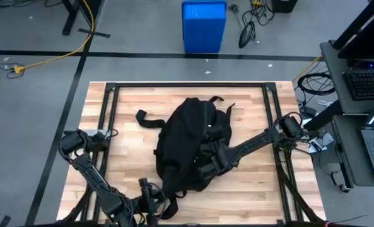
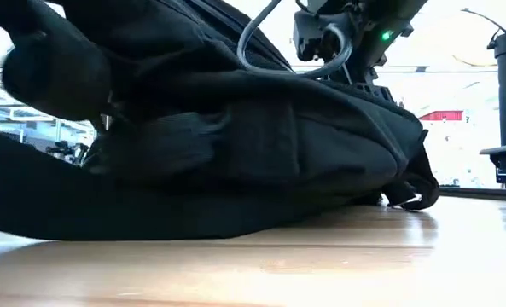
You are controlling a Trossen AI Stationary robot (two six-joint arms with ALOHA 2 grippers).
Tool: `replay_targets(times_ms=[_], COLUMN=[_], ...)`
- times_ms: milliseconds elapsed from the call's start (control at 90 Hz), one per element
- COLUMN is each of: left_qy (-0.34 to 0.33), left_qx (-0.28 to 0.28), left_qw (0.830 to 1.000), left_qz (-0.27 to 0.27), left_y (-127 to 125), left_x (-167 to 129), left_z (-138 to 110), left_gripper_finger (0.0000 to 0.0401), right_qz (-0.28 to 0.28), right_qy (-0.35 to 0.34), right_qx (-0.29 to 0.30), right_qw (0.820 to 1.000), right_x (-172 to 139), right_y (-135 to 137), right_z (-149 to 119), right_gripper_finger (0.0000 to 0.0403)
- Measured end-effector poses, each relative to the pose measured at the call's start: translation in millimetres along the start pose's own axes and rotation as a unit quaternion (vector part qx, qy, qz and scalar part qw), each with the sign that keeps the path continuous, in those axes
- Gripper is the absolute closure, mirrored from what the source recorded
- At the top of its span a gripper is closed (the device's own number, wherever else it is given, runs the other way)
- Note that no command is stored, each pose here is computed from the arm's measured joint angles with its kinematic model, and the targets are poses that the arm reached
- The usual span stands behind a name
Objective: Unpack backpack
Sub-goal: Open the black backpack
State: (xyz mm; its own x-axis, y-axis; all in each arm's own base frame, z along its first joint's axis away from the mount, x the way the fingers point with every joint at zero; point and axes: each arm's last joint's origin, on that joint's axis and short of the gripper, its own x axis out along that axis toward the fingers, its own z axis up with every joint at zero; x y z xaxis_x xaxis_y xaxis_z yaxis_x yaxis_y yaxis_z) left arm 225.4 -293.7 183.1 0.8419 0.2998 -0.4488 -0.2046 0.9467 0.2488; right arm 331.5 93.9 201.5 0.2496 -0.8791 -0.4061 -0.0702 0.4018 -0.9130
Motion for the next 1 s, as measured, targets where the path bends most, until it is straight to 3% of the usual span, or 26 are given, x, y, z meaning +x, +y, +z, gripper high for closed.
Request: replay_targets(times_ms=[344, 644, 1000], left_qy=[-0.007, -0.007, -0.004], left_qx=[-0.033, -0.029, -0.057], left_qw=[0.999, 0.999, 0.997], left_qz=[-0.026, -0.041, -0.047], left_y=[-8.7, -10.7, -9.0], left_x=[-20.1, -36.5, -49.4], left_z=[-7.9, -13.6, -17.7], left_gripper_finger=[0.0272, 0.0272, 0.0272], right_qz=[0.02, 0.017, 0.059], right_qy=[0.056, 0.119, 0.193], right_qx=[-0.008, -0.055, -0.097], right_qw=[0.998, 0.991, 0.975], right_x=[26.5, 44.9, 95.2], right_y=[-11.4, -24.8, -53.7], right_z=[-5.3, -19.8, -34.6], right_gripper_finger=[0.0403, 0.0403, 0.0403])
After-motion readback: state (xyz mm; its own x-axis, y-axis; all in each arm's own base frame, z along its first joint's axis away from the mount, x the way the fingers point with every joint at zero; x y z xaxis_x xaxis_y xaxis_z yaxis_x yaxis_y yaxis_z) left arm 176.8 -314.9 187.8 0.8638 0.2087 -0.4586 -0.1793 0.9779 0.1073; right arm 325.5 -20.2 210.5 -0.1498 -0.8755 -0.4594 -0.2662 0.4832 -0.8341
